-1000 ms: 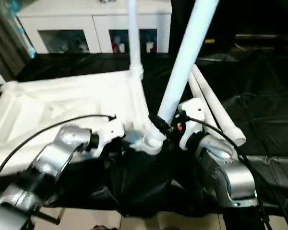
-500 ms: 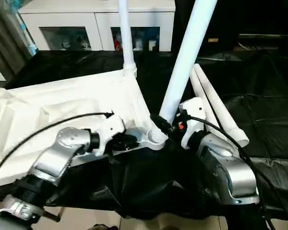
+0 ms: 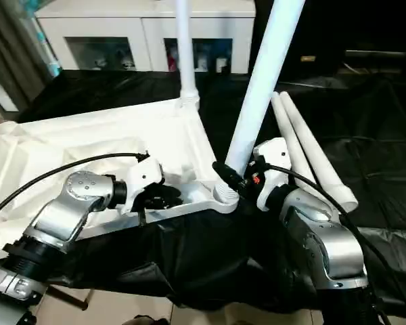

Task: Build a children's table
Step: Insert table leg to table base

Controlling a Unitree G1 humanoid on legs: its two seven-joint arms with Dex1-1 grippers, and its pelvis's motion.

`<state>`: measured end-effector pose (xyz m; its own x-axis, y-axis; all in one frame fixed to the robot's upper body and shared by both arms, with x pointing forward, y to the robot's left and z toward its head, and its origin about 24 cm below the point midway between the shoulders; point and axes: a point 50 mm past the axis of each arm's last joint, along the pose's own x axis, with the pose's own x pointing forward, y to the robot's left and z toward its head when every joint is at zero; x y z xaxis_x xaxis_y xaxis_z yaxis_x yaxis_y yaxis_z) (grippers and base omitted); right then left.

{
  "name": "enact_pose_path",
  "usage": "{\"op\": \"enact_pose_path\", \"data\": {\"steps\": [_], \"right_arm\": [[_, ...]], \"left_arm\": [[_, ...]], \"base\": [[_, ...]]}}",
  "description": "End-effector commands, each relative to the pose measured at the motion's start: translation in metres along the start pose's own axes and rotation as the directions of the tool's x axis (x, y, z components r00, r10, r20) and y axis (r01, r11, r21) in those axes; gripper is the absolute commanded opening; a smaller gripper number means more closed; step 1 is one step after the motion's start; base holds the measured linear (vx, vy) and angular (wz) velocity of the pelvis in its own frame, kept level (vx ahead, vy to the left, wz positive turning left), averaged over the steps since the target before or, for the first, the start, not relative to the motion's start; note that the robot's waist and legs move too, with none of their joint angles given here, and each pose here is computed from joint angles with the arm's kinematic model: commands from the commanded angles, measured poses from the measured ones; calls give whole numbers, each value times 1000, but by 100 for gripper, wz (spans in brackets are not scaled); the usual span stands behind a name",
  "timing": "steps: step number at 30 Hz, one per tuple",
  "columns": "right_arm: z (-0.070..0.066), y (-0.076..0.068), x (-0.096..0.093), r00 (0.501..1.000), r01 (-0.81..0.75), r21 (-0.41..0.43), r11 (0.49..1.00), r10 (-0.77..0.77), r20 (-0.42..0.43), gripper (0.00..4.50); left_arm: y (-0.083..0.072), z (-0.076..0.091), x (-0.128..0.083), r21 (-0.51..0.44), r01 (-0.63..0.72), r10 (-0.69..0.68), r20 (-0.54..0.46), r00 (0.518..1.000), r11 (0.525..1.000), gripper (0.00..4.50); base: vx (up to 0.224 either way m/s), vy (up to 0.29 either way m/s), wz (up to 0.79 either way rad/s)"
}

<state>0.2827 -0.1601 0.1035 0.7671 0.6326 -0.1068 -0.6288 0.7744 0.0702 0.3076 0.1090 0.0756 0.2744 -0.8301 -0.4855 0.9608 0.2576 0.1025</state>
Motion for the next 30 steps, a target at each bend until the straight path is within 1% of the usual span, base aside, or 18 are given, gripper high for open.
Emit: {"op": "enact_pose_path", "data": {"steps": [1,3,4,6,8,13,21,24,26,30], "right_arm": [[4,0,-1,1000,1,-18,1000,-1,13,190],[4,0,-1,1000,1,-18,1000,0,12,190],[4,0,-1,1000,1,-18,1000,0,12,190],[4,-1,-1,1000,-1,-21,1000,1,9,190],[3,-1,-1,1000,-3,-22,1000,3,6,190],[3,0,0,1000,-6,-23,1000,6,7,190],[3,1,2,1000,-3,-17,1000,3,10,190],[3,2,3,1000,-3,-13,1000,3,13,190],[3,4,5,1000,-10,-14,1000,10,13,190],[5,3,7,1000,-11,-22,1000,11,16,190]], "left_arm": [[-5,-2,-1,-31,41,-41,12,999,999,98],[-4,-2,-1,-31,36,-36,12,999,999,98],[-4,-2,-1,-31,36,-36,12,999,999,127],[-2,-4,-1,-17,20,-20,-2,1000,1000,137],[1,-8,0,-8,-12,12,-27,1000,1000,161],[2,-11,-1,-2,-16,16,-50,999,1000,161],[0,-15,0,-44,5,-7,-46,999,999,161],[1,-15,3,-49,6,-8,-40,999,999,127],[2,-15,6,-53,9,-11,-42,999,999,124],[2,-16,8,-49,12,-14,-54,998,999,83]], "base": [[0,0,0],[0,0,0],[0,0,0],[0,0,0],[0,0,0],[0,0,0],[0,0,0],[0,0,0],[0,0,0],[0,0,0]]}}
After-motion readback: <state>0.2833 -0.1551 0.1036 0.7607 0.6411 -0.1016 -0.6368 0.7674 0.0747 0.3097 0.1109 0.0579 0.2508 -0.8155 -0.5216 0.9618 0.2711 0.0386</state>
